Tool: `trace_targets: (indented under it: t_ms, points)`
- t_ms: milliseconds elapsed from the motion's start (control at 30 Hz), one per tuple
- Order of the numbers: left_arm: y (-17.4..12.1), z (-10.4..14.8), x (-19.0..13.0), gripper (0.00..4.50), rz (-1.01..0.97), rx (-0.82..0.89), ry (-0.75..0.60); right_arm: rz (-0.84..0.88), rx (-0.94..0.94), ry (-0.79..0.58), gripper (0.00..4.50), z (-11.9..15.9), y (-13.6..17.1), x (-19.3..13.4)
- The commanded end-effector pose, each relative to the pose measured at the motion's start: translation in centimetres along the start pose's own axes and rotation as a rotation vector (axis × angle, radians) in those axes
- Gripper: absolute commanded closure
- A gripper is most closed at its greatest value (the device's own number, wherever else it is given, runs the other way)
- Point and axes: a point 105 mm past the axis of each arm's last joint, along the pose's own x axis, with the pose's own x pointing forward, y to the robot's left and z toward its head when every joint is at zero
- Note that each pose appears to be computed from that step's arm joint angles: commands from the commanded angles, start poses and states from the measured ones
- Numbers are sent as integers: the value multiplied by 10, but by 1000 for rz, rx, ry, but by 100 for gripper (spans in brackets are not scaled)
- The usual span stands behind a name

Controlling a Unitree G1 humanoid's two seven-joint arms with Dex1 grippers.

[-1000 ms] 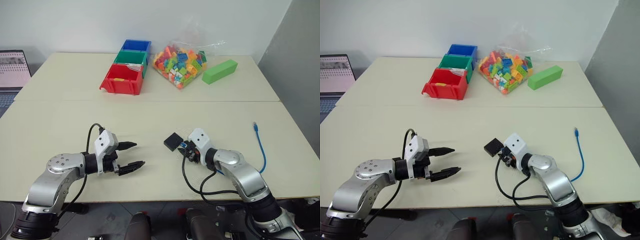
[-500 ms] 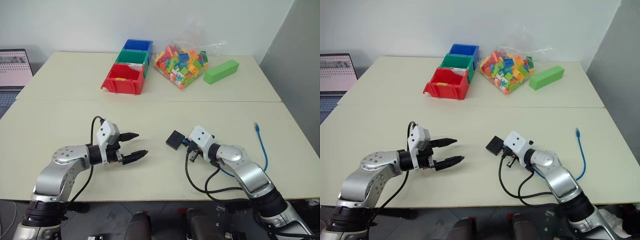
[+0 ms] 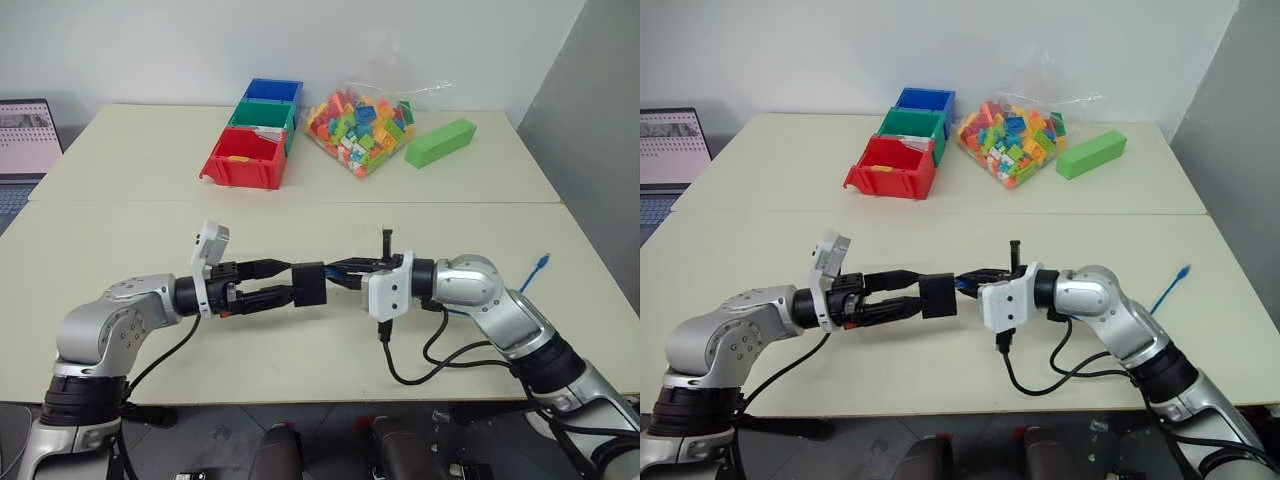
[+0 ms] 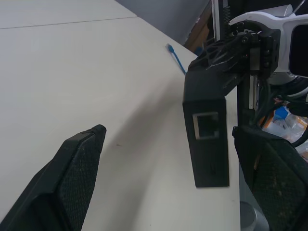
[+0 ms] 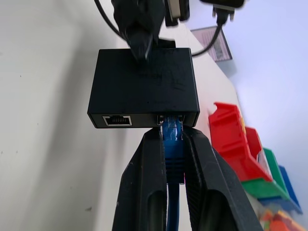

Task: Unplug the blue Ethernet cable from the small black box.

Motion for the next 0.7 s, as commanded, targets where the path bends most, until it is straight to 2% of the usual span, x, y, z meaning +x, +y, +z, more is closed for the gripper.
trace_targets:
  t_ms: [33, 67, 167, 633, 700]
  points:
    - [-11, 9, 8, 0, -55, 31, -14, -16, -39, -36, 431, 12, -9, 1]
    - [-12, 9, 8, 0, -60, 27, -15, -16, -39, -36, 431, 12, -10, 2]
    - [-13, 10, 8, 53, -73, 7, -24, -17, -38, -35, 431, 12, -10, 2]
    - [-12, 7, 1, 341, -81, -27, -7, -31, -67, -13, 431, 9, -13, 1]
    - [-12, 7, 1, 365, -85, -29, -6, -27, -75, -10, 431, 9, -13, 1]
